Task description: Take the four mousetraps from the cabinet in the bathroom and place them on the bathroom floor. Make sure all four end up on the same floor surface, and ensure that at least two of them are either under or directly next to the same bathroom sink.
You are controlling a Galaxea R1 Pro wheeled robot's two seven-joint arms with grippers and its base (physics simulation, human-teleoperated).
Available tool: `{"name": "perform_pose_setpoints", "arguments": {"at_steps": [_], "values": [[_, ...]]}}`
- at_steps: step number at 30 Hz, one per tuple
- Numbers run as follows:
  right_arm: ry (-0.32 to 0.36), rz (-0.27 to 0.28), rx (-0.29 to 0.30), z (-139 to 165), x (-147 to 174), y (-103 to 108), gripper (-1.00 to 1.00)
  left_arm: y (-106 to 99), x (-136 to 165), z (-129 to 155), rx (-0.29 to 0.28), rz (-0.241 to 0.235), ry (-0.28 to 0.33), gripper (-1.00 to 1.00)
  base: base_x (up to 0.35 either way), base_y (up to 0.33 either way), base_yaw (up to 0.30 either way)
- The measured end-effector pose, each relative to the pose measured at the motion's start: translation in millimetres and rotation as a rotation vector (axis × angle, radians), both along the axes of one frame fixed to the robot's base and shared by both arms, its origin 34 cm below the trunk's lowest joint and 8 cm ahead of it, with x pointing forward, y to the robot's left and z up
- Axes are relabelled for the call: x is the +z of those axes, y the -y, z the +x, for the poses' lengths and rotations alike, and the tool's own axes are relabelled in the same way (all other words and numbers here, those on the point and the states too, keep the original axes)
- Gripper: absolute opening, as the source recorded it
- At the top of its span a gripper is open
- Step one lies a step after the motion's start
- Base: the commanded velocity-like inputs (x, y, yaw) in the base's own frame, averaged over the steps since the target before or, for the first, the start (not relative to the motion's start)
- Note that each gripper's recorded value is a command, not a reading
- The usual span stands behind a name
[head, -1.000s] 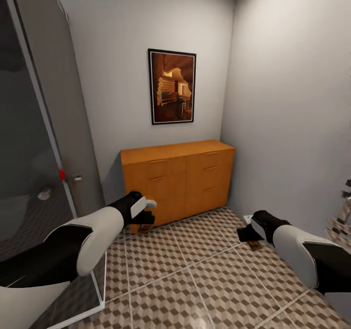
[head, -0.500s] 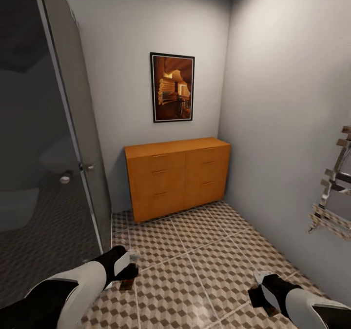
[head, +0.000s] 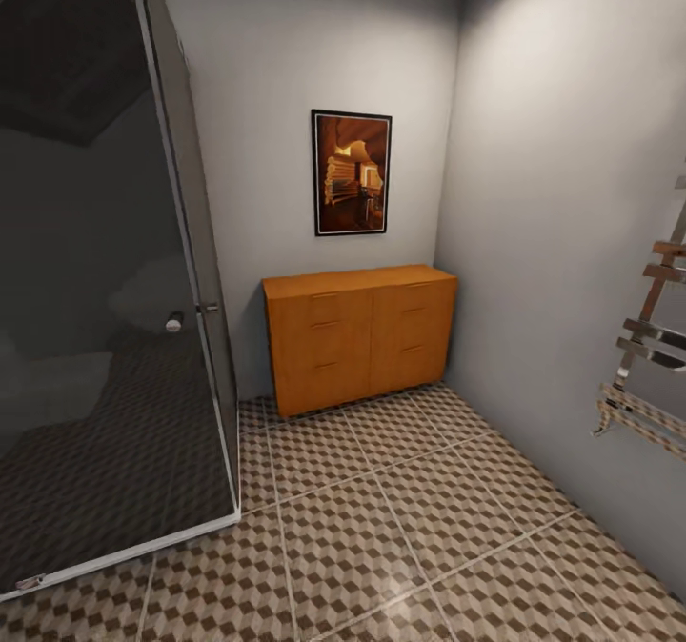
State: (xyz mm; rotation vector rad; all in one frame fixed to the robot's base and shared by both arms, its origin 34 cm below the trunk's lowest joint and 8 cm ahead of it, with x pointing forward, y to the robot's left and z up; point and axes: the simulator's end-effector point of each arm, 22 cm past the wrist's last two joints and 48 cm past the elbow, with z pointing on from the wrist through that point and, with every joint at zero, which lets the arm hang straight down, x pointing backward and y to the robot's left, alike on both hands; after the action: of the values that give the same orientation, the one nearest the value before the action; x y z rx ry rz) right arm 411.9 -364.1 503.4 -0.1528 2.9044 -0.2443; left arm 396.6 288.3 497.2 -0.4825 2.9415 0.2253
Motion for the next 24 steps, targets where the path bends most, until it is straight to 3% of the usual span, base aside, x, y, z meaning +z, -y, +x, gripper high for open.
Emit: {"name": "perform_pose_setpoints", "arguments": {"at_steps": [5,7,10,17,24], "values": [[-0.005,-0.004,0.000,-8,-2,3,-1.00,-32,-10,-34,0.033,0.050,0.005,-1.00,-0.106,0.000,0.297],[-0.003,-0.005,0.002,-11,-3,3,-1.00,-36,-12,-40,0.035,0.055,0.005,-1.00,-0.020,0.000,0.299],[0.000,-0.005,0.004,-12,-4,3,-1.00,-34,-17,-53,0.033,0.040,-0.001,-1.00,-0.008,0.000,0.300],[0.002,-0.008,0.005,-12,-4,4,-1.00,-13,-25,-66,0.015,-0.054,0.005,-1.00,-0.002,0.000,0.300],[-0.005,-0.004,0.007,-17,-6,1,-1.00,-12,-30,-85,0.014,-0.058,-0.004,-1.00,0.000,0.000,0.300]]}}
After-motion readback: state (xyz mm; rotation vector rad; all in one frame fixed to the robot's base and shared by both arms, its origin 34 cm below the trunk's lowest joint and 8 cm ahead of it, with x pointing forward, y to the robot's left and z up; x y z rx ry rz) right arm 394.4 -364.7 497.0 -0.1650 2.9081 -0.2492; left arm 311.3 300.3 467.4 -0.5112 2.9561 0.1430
